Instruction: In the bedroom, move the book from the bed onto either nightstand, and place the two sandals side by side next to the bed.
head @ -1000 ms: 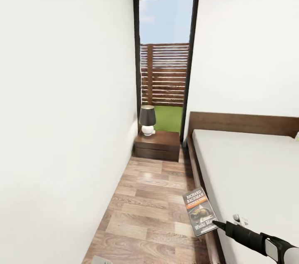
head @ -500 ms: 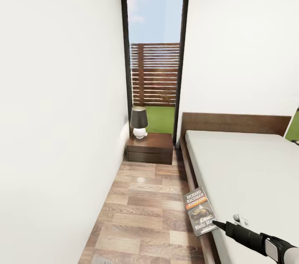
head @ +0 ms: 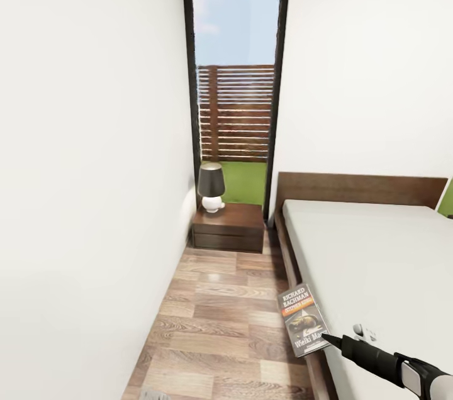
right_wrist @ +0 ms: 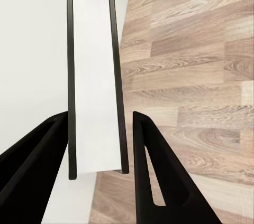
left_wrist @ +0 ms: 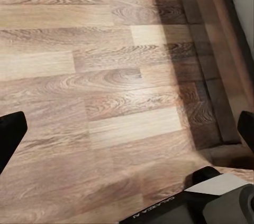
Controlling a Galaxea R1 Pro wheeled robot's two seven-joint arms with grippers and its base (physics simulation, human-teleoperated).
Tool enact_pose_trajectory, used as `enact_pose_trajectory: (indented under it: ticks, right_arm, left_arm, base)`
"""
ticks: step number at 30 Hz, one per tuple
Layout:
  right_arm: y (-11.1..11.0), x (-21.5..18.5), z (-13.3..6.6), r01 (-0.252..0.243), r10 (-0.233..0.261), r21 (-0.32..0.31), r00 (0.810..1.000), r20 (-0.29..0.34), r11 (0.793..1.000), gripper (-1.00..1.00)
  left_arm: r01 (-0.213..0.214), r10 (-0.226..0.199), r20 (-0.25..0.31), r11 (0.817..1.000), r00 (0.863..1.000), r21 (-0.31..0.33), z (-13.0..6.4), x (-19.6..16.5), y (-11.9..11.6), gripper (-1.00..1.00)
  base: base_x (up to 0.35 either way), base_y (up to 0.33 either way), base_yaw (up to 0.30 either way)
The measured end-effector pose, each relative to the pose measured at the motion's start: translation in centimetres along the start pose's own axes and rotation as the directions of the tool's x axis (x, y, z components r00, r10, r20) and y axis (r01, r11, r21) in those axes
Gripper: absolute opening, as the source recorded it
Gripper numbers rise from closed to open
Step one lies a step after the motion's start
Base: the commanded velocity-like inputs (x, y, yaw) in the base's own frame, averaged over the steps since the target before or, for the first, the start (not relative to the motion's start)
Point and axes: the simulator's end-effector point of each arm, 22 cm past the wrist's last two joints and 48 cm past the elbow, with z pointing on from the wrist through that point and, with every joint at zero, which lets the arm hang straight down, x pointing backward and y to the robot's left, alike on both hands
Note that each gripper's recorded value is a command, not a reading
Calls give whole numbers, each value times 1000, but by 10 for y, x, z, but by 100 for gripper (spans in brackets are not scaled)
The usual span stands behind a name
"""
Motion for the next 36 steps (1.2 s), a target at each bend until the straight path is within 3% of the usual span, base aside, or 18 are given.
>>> enact_pose_trajectory:
  ticks: [15,36]
  right_arm:
    - [0,0,0,-1,1,-2,1000,1,1000,-100]
    - [0,1,0,2,-2,0,1000,-3,1000,-100]
  left_arm:
    - [1,-1,0,1000,1000,0,0,0,0,100]
    - [0,0,0,1000,1000,0,0,0,0,100]
  base:
    - [0,87,-18]
    - [39,13,-262]
